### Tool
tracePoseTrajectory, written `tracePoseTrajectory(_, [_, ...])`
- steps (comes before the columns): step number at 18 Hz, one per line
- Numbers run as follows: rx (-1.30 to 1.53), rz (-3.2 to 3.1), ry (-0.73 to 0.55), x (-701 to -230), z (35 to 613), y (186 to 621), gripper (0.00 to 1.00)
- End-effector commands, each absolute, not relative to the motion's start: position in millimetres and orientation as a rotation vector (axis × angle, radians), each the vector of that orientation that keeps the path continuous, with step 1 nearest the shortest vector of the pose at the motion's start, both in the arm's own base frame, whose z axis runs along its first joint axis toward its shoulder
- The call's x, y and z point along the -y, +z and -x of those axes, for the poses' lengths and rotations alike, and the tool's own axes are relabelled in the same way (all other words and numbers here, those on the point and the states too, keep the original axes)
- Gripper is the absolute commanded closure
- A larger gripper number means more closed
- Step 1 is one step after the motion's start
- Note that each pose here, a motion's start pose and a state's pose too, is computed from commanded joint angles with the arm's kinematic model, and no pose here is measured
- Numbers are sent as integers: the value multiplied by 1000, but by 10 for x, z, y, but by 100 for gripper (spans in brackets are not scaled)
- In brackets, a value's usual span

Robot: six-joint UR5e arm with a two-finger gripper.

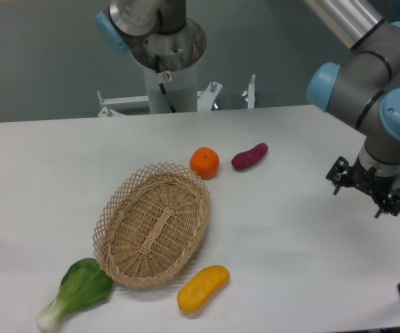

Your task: Pick up the mango from the table

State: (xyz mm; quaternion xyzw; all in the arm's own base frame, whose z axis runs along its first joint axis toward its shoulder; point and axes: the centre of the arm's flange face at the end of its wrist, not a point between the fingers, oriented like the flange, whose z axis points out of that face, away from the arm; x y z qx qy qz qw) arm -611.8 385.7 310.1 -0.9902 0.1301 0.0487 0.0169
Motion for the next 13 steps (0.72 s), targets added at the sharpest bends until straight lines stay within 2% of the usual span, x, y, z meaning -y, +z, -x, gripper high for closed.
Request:
tracePoseTrajectory(10, [-362,3080,150,-3879,6081,3080,0])
tracePoseTrajectory(13, [-337,3083,185,-3878,6073,3132,0])
